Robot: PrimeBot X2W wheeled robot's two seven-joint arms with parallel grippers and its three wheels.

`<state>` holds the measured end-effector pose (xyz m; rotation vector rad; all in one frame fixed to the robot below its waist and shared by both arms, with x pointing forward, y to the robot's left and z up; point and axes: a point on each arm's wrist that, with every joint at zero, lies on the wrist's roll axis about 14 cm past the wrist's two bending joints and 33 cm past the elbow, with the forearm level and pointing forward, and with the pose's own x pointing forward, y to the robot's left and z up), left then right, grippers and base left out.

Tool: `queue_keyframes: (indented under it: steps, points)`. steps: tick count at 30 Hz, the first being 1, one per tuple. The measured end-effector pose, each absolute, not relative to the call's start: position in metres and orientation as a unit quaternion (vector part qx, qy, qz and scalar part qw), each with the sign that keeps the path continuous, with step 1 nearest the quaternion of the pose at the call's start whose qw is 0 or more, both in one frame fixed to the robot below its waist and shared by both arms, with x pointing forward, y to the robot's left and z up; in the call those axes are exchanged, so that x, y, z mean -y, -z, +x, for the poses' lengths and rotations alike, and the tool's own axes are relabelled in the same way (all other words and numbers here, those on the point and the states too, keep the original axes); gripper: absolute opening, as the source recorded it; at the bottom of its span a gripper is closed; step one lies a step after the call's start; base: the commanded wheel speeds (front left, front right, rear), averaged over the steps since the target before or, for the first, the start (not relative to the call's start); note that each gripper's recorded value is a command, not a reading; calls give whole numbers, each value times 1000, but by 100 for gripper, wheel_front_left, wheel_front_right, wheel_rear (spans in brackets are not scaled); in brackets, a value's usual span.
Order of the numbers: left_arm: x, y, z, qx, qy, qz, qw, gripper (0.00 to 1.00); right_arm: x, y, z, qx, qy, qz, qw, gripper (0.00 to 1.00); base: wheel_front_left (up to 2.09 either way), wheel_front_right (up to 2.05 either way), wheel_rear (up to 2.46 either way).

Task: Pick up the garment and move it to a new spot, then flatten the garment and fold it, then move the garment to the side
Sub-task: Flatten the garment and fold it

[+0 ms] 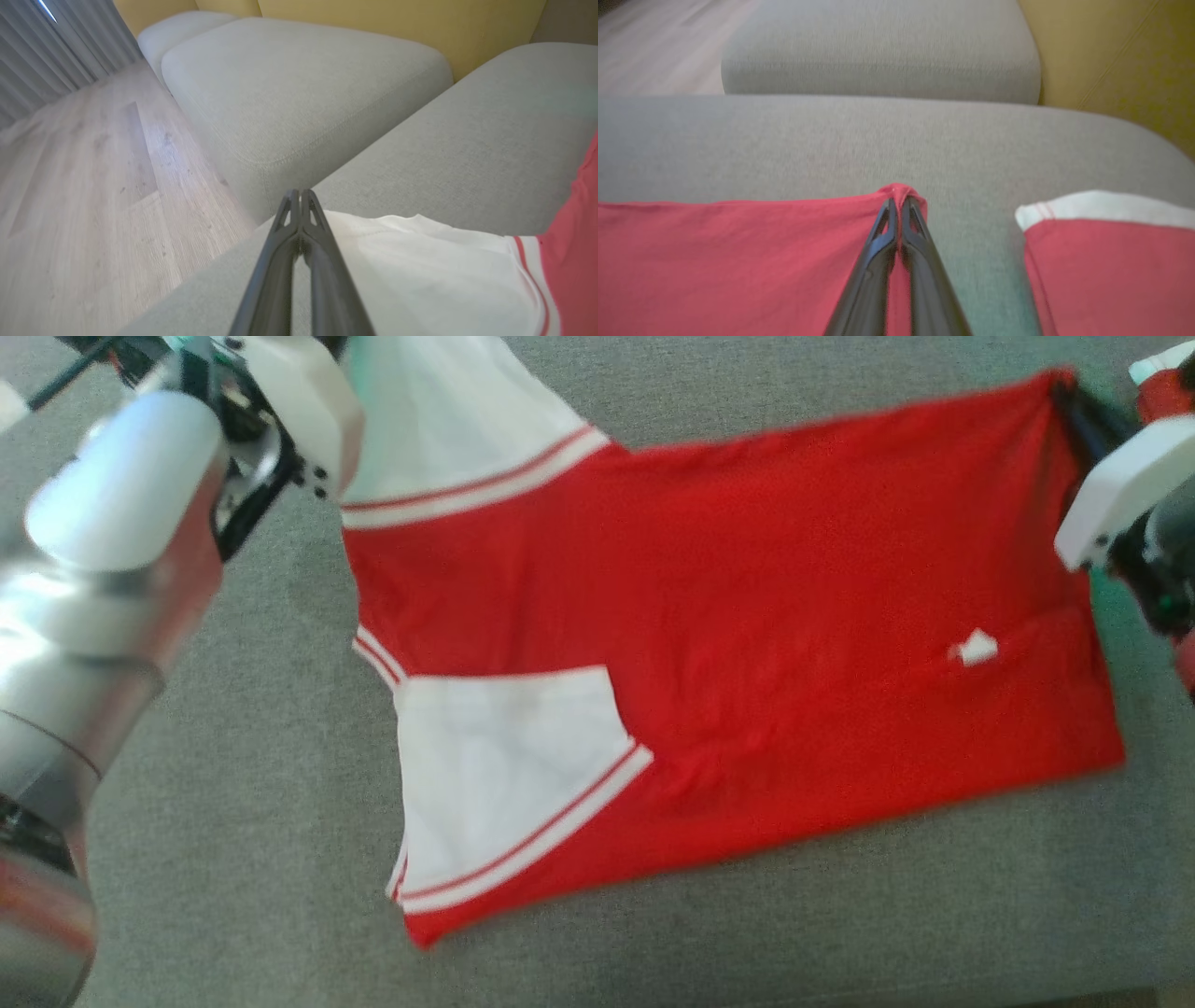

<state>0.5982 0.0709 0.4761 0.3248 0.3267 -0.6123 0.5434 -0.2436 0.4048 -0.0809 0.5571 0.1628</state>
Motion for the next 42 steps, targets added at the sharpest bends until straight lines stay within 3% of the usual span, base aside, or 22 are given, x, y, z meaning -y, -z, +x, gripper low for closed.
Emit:
queue_keyframes:
  steps: [6,17,42]
  points:
    - [-76,-517,614,-73,283,165,942,0,238,-443,566,-200,-84,-34,976,0,0,0,0]
    - [-81,-526,586,-70,282,143,946,0,241,-448,547,-216,-88,-21,972,0,0,0,0]
    - [-88,-472,410,-132,314,82,937,0,247,-402,470,-249,-86,32,964,0,0,0,0]
